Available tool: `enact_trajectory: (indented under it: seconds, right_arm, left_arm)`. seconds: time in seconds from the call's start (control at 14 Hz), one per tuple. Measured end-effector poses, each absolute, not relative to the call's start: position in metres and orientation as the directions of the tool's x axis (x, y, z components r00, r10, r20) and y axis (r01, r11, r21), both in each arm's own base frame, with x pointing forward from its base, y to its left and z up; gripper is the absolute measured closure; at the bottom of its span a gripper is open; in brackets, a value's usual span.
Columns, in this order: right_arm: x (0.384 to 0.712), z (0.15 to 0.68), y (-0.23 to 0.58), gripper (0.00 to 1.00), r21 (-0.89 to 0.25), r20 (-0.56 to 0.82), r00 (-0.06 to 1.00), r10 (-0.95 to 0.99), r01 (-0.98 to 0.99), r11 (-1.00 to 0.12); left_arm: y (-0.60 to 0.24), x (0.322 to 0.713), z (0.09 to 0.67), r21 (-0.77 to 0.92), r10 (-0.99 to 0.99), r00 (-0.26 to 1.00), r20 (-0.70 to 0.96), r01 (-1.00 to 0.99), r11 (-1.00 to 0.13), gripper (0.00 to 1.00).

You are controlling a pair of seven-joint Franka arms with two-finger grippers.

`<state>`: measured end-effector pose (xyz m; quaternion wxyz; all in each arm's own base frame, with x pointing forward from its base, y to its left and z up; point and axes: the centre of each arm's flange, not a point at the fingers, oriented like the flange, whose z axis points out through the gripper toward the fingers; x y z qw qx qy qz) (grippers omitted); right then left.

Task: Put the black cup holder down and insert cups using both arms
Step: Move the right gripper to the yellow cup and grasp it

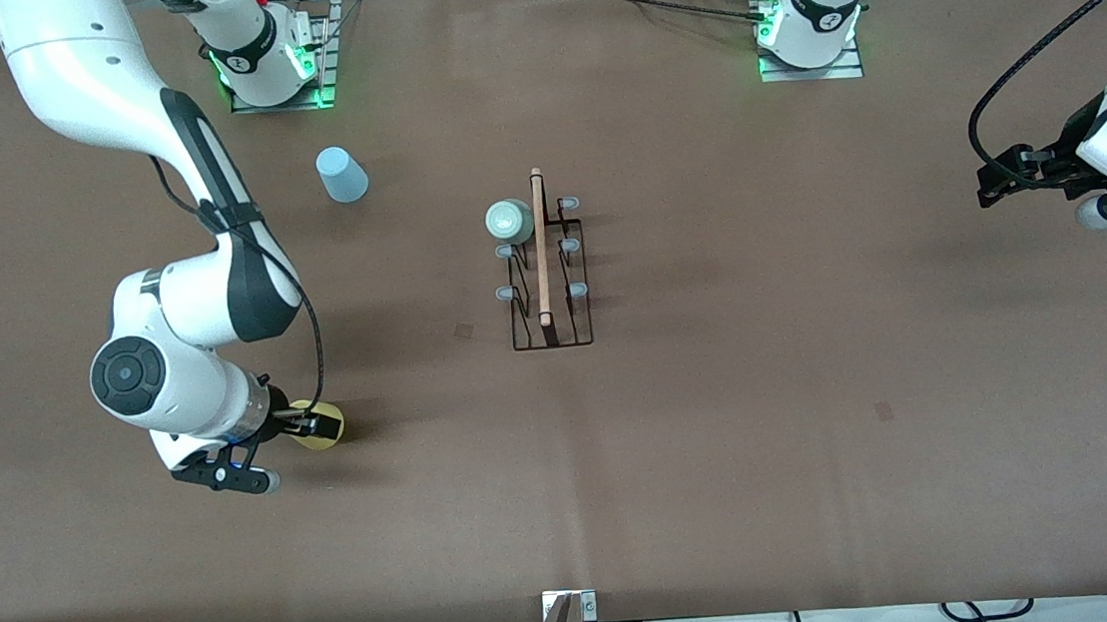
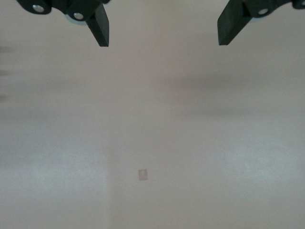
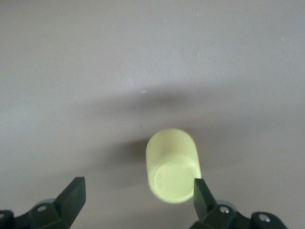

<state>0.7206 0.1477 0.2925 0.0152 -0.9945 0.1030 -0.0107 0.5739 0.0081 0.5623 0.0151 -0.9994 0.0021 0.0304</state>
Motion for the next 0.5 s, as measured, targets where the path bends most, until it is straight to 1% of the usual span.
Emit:
enact_trajectory:
  seconds: [0.5]
  right_arm:
    - [0.720, 0.251, 0.143, 0.00, -0.010, -0.020, 0.991, -0.131, -0.131, -0.991]
  left_arm:
    - [0.013, 0.574, 0.563, -0.029, -0.018, 0.998, -0.060, -0.020, -0.999, 0.00]
